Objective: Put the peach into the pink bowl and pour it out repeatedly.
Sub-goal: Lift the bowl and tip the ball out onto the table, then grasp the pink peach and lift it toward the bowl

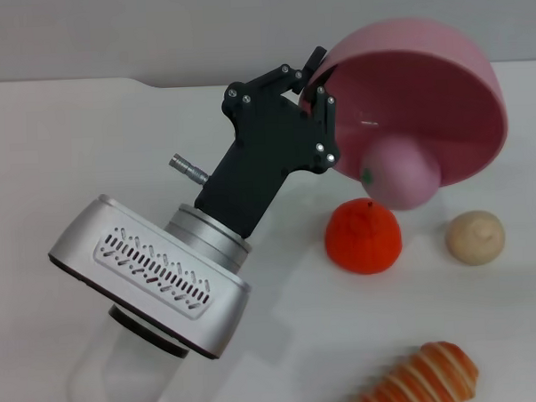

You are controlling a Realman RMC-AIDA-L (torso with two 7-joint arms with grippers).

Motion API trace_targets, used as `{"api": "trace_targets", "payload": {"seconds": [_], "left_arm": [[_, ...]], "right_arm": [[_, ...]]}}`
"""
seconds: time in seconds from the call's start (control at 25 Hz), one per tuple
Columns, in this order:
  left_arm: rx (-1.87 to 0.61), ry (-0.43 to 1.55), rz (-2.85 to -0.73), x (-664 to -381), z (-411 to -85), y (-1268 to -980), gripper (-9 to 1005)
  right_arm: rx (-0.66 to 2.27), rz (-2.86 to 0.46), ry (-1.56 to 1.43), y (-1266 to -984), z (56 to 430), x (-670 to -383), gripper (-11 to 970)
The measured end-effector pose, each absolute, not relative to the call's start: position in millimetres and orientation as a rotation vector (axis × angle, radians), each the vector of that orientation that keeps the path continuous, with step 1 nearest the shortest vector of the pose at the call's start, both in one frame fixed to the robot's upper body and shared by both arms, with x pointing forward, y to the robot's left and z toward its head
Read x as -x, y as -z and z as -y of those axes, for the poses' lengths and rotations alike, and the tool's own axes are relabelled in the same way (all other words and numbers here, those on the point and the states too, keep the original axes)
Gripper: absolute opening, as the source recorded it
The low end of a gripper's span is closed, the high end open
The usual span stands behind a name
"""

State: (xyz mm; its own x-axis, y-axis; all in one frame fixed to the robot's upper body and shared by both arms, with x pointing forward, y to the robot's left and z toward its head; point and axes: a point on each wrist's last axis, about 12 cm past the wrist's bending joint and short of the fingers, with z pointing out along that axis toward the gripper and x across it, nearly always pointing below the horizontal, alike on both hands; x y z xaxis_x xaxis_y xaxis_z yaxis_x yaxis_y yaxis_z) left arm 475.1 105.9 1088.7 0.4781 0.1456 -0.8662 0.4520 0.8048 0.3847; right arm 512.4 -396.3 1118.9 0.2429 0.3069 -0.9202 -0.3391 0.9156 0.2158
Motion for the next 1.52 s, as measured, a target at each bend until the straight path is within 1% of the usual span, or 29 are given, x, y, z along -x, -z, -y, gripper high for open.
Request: {"api": "trace_targets", "payload": {"seconds": [0.32, 0.48, 0.56, 0.64, 0.68, 0.76, 0.84, 0.92, 1.04, 1.12, 1.16, 1.2, 1.24, 1.4, 1.52], "left_arm": [[-0.644, 0.205, -1.082, -475.9, -105.6, -1087.6, 78], [-0.661, 0.222, -1.126, -483.9, -102.1, -1087.5, 78], [-0.664, 0.247, -1.179, -492.8, -100.0, -1087.9, 78], [-0.647, 0.279, -1.276, -510.3, -99.0, -1091.6, 78], [-0.642, 0.289, -1.340, -522.8, -98.9, -1095.7, 79], [-0.636, 0.293, -1.401, -536.9, -99.7, -1102.9, 79], [-0.622, 0.294, -1.494, -558.6, -104.9, -1117.1, 79], [-0.613, 0.298, -1.560, -573.9, -110.4, -1127.9, 79], [-0.628, 0.313, -1.718, -601.0, -122.2, -1142.1, 79], [-0.643, 0.326, -1.826, -618.1, -129.7, -1150.3, 79], [-0.643, 0.326, -1.826, -618.1, -129.7, -1150.3, 79], [-0.645, 0.339, -1.932, -632.9, -138.4, -1154.7, 79], [-0.632, 0.346, -1.984, -640.8, -144.5, -1157.1, 79], [-0.619, 0.350, -2.023, -648.1, -149.7, -1160.1, 80], [-0.614, 0.349, -2.052, -652.8, -154.9, -1161.2, 80]], "right_arm": [[0.035, -1.245, -0.447, -1120.5, 394.6, -515.3, 407], [0.038, -1.246, -0.449, -1120.5, 393.7, -515.9, 408], [0.044, -1.251, -0.452, -1120.1, 392.8, -516.3, 408], [0.050, -1.261, -0.458, -1119.1, 391.6, -516.4, 408], [0.054, -1.267, -0.463, -1118.3, 390.9, -516.4, 408], [0.063, -1.281, -0.477, -1117.1, 389.1, -516.5, 408], [0.086, -1.297, -0.493, -1117.1, 386.8, -516.8, 407], [0.131, -1.316, -0.527, -1120.1, 382.9, -517.3, 407], [0.222, -1.311, -0.632, -1134.6, 375.9, -514.3, 407], [0.331, -1.268, -0.721, -1154.5, 369.6, -507.5, 408], [0.394, -1.248, -0.767, -1164.4, 365.7, -503.1, 408], [0.547, -1.218, -0.846, -1183.7, 355.4, -495.0, 408], [0.547, -1.218, -0.846, -1183.7, 355.4, -495.0, 408], [0.912, -1.279, -0.983, -1220.0, 320.6, -487.8, 407], [1.140, -1.509, -1.002, -1234.0, 286.9, -494.7, 407]]}}
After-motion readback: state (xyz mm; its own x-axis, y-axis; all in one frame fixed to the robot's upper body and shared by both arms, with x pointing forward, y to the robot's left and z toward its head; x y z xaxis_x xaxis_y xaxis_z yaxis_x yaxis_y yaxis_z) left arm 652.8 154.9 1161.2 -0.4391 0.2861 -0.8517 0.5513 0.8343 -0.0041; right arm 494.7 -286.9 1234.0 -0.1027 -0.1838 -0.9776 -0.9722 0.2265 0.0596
